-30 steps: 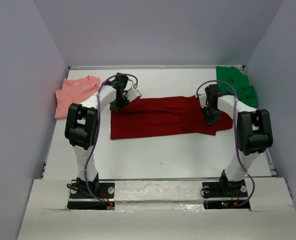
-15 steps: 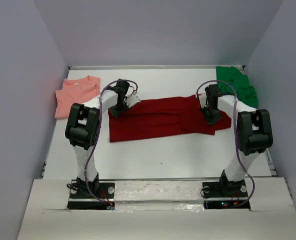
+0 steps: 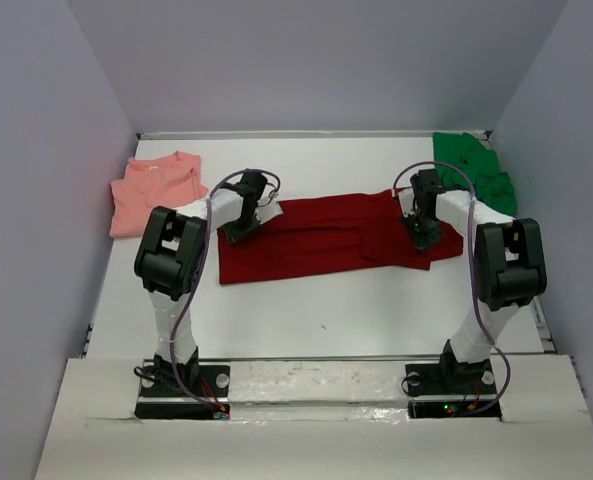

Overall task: Fold and stack the t-shirts
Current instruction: Fold the tshirt

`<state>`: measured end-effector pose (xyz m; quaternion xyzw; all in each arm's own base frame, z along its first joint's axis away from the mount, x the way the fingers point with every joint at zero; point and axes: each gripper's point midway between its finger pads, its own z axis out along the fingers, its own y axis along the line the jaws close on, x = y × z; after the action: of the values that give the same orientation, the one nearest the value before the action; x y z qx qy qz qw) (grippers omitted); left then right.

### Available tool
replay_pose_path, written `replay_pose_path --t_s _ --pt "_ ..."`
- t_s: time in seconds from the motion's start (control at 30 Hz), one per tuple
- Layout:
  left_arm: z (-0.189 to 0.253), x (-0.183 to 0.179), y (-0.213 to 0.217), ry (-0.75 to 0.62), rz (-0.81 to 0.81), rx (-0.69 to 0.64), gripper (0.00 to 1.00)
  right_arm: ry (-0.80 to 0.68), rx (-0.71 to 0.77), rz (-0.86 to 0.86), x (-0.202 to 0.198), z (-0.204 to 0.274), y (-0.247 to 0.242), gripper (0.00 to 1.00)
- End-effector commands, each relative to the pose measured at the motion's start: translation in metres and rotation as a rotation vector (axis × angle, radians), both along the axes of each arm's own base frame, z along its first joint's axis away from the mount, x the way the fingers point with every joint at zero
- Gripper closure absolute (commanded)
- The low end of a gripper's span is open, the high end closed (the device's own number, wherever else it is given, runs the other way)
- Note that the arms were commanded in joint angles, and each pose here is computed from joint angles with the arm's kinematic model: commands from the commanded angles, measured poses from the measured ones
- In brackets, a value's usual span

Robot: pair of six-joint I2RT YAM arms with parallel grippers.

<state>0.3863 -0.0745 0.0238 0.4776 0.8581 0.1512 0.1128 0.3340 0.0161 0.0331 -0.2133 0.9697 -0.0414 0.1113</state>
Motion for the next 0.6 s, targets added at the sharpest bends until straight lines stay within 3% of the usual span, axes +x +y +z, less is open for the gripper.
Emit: replay_pose_path --t_s 0.0,0.2,0.3,0.37,0.53,0.57 --pt "0.007 -0.015 0.012 0.008 -0.015 0.087 0.55 -0.006 -0.006 0.008 0.005 0.004 0.001 0.87" --pt "0.03 -0.018 0.027 -0.036 -0.006 0.15 0.54 -0.035 -0.002 0.006 0.01 0.014 0.002 0.83" --pt "0.054 -0.012 0.026 -0.077 -0.004 0.139 0.49 -0.083 0.011 0.009 0.017 0.028 0.004 0.88" --pt "0.076 0.0 0.022 -0.135 0.008 0.103 0.45 -0.112 0.017 0.008 0.023 0.038 0.005 1.0" --pt "0.12 0.03 -0.011 -0.247 0.049 -0.129 0.37 -0.146 0.028 0.017 0.031 0.054 0.008 1.0" --pt "0.127 0.033 -0.017 -0.266 0.053 -0.174 0.4 -0.144 0.029 0.018 0.031 0.054 0.008 1.0"
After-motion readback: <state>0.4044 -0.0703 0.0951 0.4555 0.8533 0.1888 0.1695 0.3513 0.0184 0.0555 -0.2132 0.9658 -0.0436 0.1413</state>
